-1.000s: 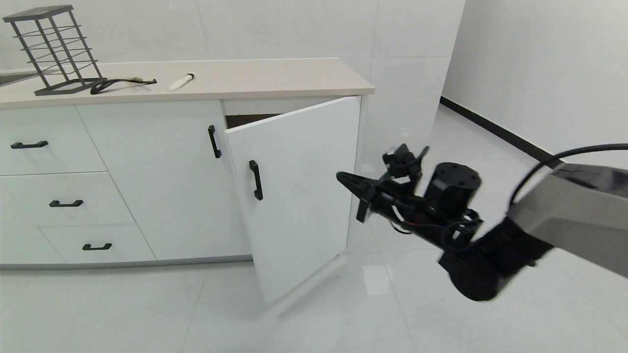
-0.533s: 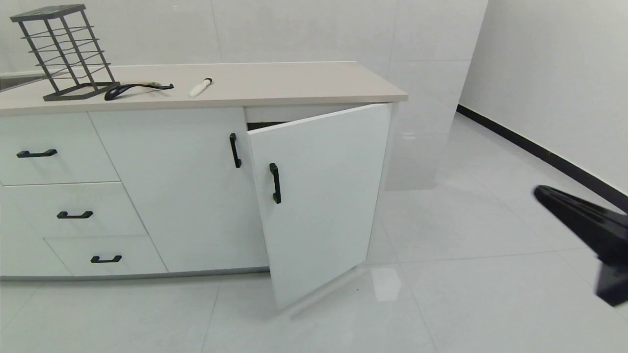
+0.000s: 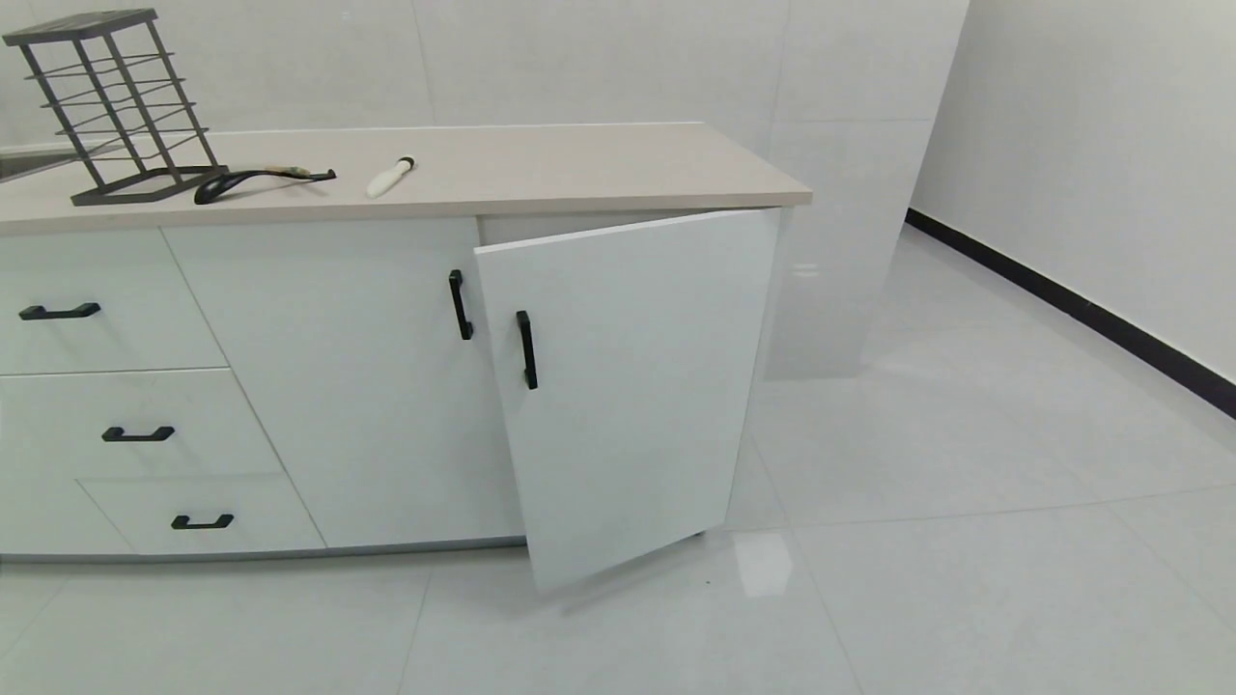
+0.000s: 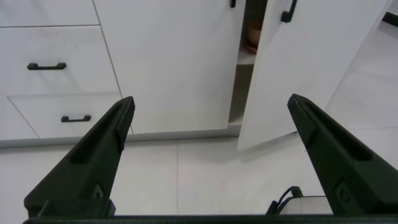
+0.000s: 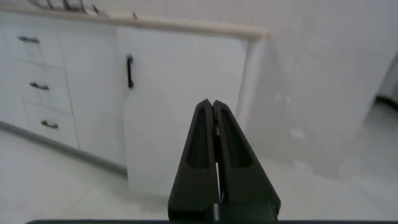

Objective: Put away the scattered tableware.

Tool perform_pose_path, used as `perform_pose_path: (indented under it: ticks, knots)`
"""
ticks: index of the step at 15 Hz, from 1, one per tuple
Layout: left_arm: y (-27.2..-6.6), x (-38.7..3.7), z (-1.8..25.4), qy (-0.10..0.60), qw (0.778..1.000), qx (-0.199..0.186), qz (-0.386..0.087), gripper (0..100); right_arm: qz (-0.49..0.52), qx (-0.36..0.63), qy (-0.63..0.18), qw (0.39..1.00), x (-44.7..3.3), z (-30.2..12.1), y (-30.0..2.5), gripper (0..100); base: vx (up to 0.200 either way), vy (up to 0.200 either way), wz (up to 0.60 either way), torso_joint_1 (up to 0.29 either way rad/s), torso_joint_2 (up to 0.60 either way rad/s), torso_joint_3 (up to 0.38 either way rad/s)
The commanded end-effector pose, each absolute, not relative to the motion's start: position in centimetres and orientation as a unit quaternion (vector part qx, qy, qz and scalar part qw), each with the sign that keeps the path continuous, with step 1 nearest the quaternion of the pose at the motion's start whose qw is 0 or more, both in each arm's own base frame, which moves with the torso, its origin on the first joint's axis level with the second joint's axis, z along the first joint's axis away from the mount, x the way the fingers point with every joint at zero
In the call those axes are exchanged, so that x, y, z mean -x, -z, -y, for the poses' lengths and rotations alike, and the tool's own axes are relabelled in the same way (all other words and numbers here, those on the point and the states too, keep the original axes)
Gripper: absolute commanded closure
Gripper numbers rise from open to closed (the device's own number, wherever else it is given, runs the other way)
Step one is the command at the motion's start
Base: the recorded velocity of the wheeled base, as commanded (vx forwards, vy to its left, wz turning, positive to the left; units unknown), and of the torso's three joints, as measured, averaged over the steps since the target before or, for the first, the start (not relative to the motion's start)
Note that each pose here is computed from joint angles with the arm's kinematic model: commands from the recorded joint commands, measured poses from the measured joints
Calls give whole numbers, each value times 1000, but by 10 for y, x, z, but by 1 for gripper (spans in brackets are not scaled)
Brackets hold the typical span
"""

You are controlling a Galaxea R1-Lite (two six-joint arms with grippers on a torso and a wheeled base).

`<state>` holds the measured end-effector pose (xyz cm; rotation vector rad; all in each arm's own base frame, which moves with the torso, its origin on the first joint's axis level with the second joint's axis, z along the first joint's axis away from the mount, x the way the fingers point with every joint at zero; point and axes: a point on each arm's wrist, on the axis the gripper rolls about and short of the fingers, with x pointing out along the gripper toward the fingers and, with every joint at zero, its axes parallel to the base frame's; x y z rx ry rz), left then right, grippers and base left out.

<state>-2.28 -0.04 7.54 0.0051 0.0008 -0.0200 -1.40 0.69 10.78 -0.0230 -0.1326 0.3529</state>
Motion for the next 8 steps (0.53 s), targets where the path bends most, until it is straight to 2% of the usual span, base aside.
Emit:
perform_pose_path:
  ticks: [1, 5, 8]
  knots:
    - [-76, 23, 0, 10, 1000, -3, -1, 0, 18, 17, -99, 995, 22, -5, -81, 100, 0, 200, 0, 7, -2, 7]
    - [-76, 23, 0, 10, 1000, -3, -1, 0, -6, 24, -6, 1000, 22, 0, -77, 100, 0, 200, 0, 2, 4, 2]
    - [-76, 23, 0, 10, 1000, -3, -1, 0, -9, -6, -8, 1000, 22, 0, -76, 100, 0, 200, 0, 1, 1, -1]
